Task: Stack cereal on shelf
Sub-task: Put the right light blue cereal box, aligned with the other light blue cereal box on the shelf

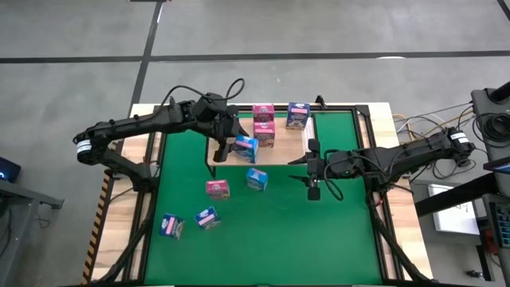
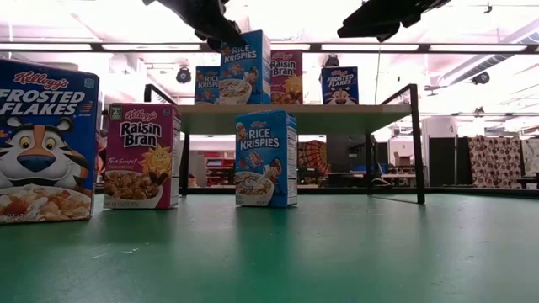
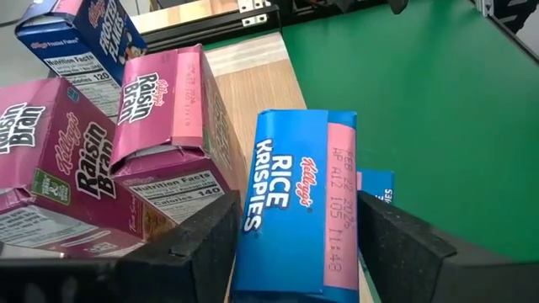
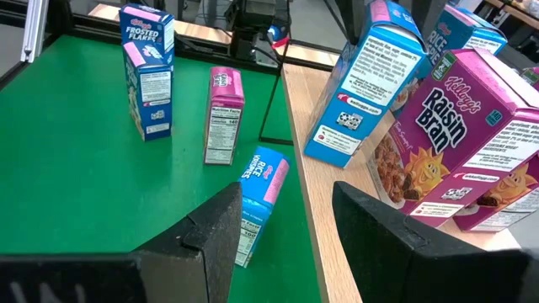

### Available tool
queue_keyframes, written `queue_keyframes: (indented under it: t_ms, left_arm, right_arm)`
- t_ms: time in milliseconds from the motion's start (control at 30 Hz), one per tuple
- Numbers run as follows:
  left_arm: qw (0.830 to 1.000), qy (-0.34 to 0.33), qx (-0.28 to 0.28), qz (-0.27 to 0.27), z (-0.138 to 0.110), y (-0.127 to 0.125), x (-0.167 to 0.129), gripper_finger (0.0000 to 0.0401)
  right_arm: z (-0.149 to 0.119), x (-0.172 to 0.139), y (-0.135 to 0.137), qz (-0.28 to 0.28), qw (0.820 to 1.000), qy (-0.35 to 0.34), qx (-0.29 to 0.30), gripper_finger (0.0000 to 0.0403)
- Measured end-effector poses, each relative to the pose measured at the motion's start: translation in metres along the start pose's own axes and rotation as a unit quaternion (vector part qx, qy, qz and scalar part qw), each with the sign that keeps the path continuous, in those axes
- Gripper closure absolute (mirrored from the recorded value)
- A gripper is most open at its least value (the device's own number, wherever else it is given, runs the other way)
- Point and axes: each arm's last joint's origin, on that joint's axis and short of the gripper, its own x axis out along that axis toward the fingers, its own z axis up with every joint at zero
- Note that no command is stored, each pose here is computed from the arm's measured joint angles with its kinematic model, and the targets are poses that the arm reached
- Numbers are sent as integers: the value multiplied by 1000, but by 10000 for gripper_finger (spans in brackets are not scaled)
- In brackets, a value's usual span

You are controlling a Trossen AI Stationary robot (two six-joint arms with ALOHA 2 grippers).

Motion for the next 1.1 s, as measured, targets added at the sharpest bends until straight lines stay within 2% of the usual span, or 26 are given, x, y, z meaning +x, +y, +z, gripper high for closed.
queue_keyframes:
  t_ms: [433, 667, 933, 1100]
  left_arm:
    - [1000, 0, 0, -1, 0, -2, -4, 221]
    - [1000, -11, 3, 4, 3, -5, -18, 229]
    - [1000, 7, -6, -3, -1, -12, -35, 232]
    - [999, 13, -3, 44, -3, -14, -48, 232]
  right_arm:
    - [0, 0, 0, 0, 1000, 1, 0, 227]
    - [0, 0, 0, 0, 1000, 1, 0, 227]
    - [-1, 0, 0, 0, 1000, 2, 4, 227]
    - [-1, 0, 0, 0, 1000, 2, 6, 227]
